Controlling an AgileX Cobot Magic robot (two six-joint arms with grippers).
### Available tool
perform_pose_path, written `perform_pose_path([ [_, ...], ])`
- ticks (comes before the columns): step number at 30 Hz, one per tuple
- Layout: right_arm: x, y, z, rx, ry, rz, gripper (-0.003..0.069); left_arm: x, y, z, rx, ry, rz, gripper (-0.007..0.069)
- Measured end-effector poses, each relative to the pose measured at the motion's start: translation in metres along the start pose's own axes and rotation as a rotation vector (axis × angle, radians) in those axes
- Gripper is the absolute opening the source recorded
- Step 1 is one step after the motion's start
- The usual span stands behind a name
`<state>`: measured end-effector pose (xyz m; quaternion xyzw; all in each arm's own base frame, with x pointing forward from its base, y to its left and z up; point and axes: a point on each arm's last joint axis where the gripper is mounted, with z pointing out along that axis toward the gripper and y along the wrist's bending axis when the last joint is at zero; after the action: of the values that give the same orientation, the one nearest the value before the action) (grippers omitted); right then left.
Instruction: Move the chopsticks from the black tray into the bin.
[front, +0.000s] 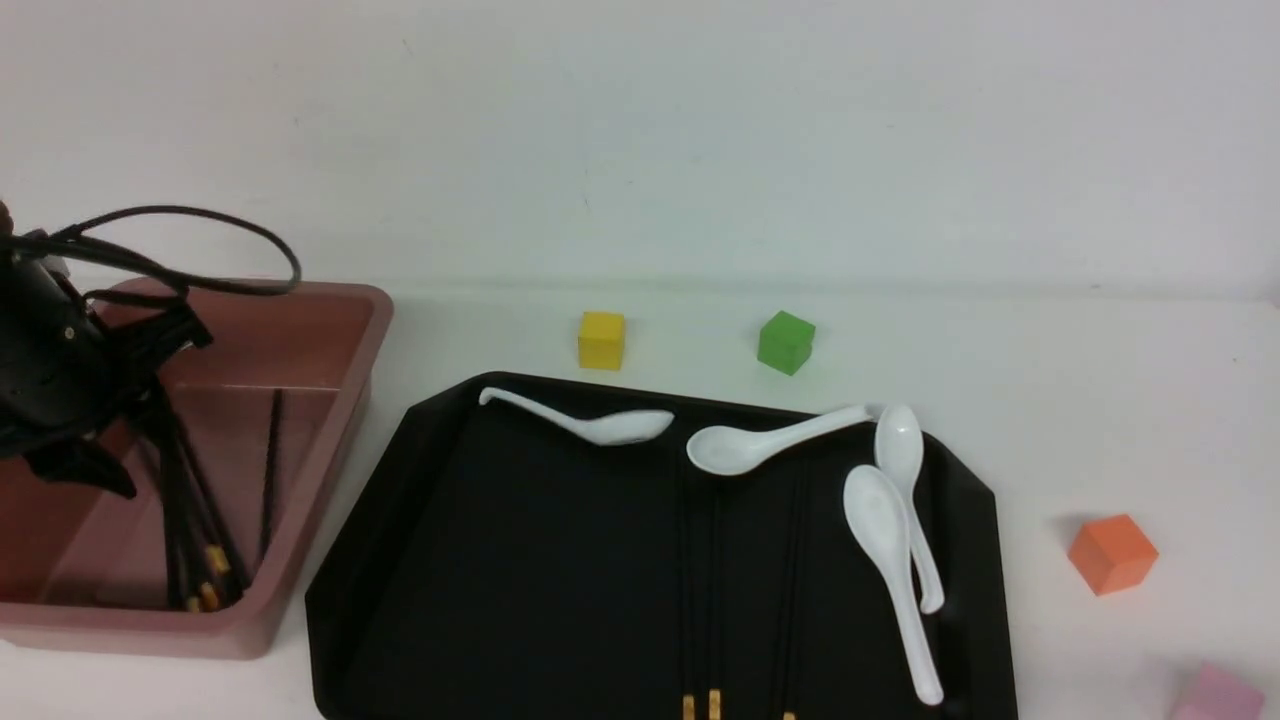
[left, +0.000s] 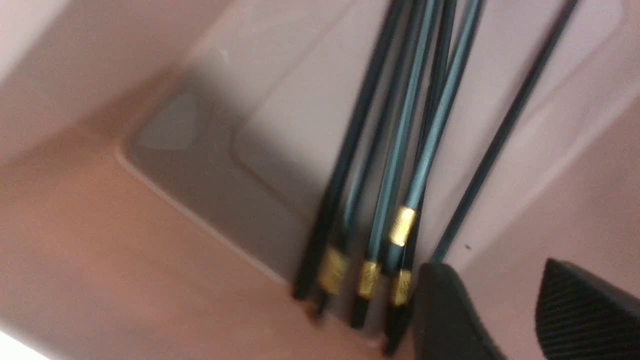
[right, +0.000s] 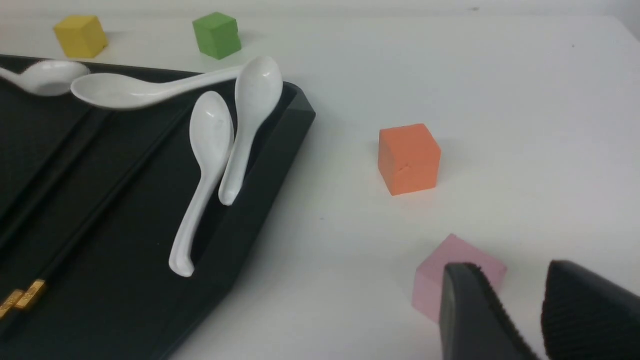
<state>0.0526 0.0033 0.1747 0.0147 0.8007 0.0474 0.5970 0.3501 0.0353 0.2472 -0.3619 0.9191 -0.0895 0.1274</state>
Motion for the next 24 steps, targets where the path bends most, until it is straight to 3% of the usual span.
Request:
perform_pose_path([
  [4,0.0,0.0,0.0,0.0,0.0,0.0,0.0239,0.007,-0.001,-0.014,0.032,0.027,0.055,0.0306],
  [7,0.0,0.0,0.0,0.0,0.0,0.0,0.0239,0.013,-0.001,-0.028,0.046,0.041,0.135,0.027],
  [13,0.0,0.0,0.0,0.0,0.0,0.0,0.0239,0.04,0.008,-0.077,0.091,0.046,0.325,0.0024],
  [15,0.0,0.0,0.0,0.0,0.0,0.0,0.0239,0.052,0.013,-0.09,0.122,0.029,0.344,-0.0013],
  [18,0.0,0.0,0.0,0.0,0.0,0.0,0.0239,0.071,0.022,-0.1,0.161,0.028,0.363,-0.0013],
  [24,0.0,0.0,0.0,0.0,0.0,0.0,0.0239,0.144,0.058,-0.122,0.347,-0.054,0.465,-0.0013],
])
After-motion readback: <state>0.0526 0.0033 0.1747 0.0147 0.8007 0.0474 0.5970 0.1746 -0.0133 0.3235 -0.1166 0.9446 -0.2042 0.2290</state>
